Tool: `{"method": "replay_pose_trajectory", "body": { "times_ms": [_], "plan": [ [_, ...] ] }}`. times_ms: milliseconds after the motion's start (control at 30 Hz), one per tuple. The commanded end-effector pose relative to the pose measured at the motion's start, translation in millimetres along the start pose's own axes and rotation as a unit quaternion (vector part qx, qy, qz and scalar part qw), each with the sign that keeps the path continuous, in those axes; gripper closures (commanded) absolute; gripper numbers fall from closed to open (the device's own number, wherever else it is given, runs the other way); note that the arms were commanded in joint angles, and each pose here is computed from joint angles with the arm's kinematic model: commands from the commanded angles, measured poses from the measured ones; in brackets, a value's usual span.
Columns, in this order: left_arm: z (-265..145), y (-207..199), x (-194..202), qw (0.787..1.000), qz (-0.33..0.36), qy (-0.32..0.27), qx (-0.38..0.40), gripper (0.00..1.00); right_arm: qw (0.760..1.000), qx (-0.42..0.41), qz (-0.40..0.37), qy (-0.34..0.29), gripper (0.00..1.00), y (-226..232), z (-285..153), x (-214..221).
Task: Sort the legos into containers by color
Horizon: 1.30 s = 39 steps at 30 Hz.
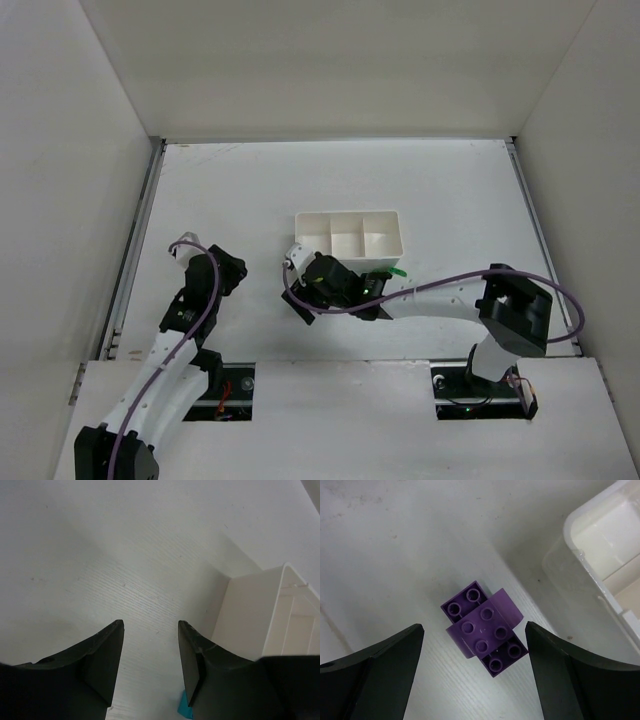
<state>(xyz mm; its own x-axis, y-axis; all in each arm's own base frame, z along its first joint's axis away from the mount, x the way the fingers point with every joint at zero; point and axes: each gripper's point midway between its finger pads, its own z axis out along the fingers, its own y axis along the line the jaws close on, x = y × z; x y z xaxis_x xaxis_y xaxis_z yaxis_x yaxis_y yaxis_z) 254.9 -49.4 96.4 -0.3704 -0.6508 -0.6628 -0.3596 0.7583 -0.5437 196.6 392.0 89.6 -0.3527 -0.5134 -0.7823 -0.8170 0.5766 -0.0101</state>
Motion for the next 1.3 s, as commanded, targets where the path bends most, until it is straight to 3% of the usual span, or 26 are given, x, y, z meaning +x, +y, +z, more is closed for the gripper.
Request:
{"method": "replay_pose_trajectory", "body": {
  "times_ms": [0,133,333,567,700,800,867,1033,1133,1267],
  "plan": [
    [0,-3,-1,1.0,-0.002,-0.012,0.016,0.55,0.999,0.035,0.038,-0.017,0.1,-4,3,-15],
    [1,-5,-1,1.0,-0.001,-0.014,0.02,0.53,0.992,0.093,0.08,-0.021,0.05,-15,7,-10],
    [0,-7,-4,0.999,-0.005,-0.022,0.028,0.51,0.986,0.087,0.142,-0.022,0.05,-4,8,-5],
    [-2,-11,-2,0.999,-0.005,-0.021,0.039,0.49,0.98,0.111,0.161,-0.028,0.31,-7,9,-2],
    [-1,-11,-1,0.999,-0.007,-0.021,0.042,0.47,0.98,0.125,0.156,-0.011,0.35,-11,12,10],
    [-1,-11,2,0.999,-0.004,-0.017,0.044,0.47,0.98,0.125,0.153,-0.001,0.3,-10,16,17],
    [1,-11,5,0.999,-0.006,-0.016,0.043,0.47,0.98,0.128,0.151,0.003,0.19,-10,16,20],
    [2,-8,10,0.999,-0.005,-0.011,0.042,0.46,0.98,0.13,0.152,-0.004,0.14,-4,14,16],
    [1,-8,12,0.999,-0.011,-0.009,0.045,0.46,0.978,0.139,0.158,-0.014,0.32,-7,11,14],
    [0,-9,14,0.999,-0.012,-0.01,0.051,0.46,0.976,0.146,0.158,-0.017,0.48,-7,12,13]
  ]
}}
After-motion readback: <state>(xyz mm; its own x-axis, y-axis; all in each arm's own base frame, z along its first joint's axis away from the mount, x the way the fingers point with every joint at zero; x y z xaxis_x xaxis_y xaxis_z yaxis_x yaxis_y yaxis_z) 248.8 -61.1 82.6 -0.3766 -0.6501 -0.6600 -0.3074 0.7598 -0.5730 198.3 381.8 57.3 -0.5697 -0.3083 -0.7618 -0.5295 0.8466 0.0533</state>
